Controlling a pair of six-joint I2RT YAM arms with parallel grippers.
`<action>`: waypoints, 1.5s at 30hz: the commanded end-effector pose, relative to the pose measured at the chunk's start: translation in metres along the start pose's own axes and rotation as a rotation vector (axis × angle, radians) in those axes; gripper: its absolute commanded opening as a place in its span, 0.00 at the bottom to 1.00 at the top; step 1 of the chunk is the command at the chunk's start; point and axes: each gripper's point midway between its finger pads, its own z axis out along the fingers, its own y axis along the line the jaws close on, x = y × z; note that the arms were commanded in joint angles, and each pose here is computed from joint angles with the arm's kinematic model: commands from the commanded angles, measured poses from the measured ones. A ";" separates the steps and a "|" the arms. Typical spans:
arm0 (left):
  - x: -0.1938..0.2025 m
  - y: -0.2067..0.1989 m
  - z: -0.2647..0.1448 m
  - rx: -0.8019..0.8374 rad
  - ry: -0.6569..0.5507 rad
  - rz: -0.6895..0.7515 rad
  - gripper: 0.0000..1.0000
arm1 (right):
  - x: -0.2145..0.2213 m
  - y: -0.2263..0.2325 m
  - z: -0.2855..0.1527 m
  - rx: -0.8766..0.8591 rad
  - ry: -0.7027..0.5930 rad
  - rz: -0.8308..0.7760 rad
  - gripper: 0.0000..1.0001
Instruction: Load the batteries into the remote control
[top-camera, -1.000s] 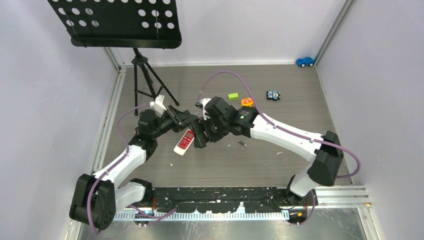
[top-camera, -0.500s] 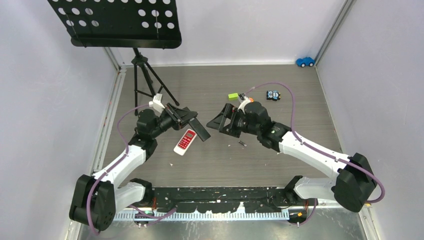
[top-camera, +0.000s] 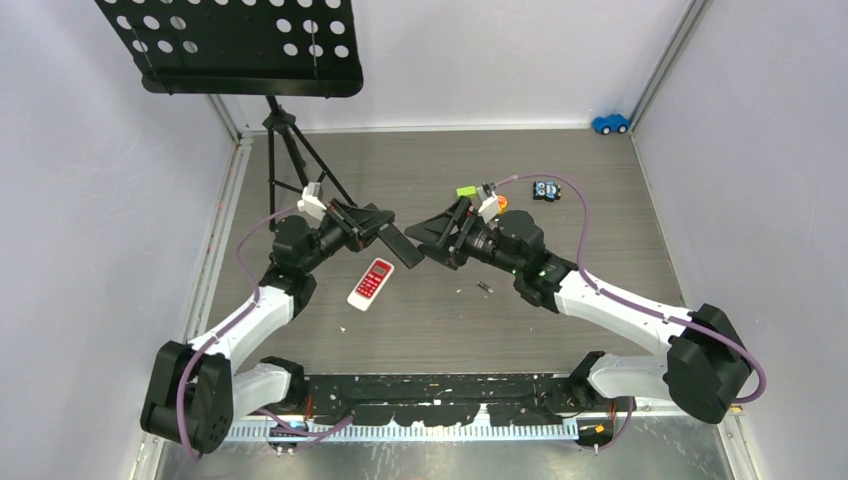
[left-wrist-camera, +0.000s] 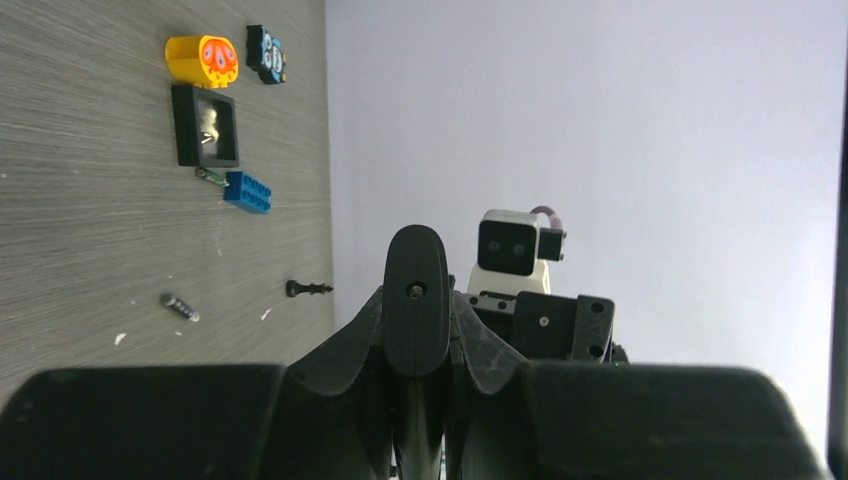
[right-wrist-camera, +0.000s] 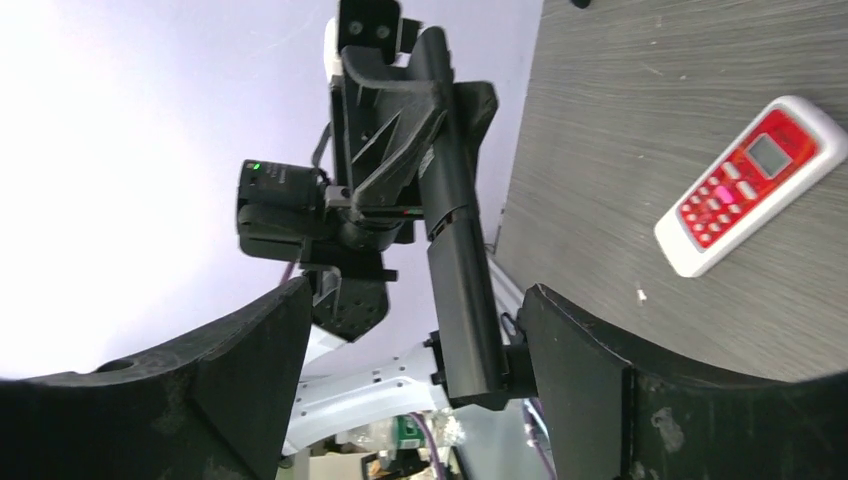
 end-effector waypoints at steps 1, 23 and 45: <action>-0.009 -0.044 0.006 0.144 -0.015 -0.015 0.00 | 0.005 0.023 0.003 -0.094 0.010 0.034 0.79; -0.008 -0.096 -0.014 0.324 -0.024 -0.097 0.00 | 0.012 -0.008 0.028 -0.063 -0.012 0.111 0.30; 0.020 -0.088 -0.033 0.275 0.014 0.065 0.00 | 0.011 -0.008 0.051 -0.095 0.012 -0.022 0.19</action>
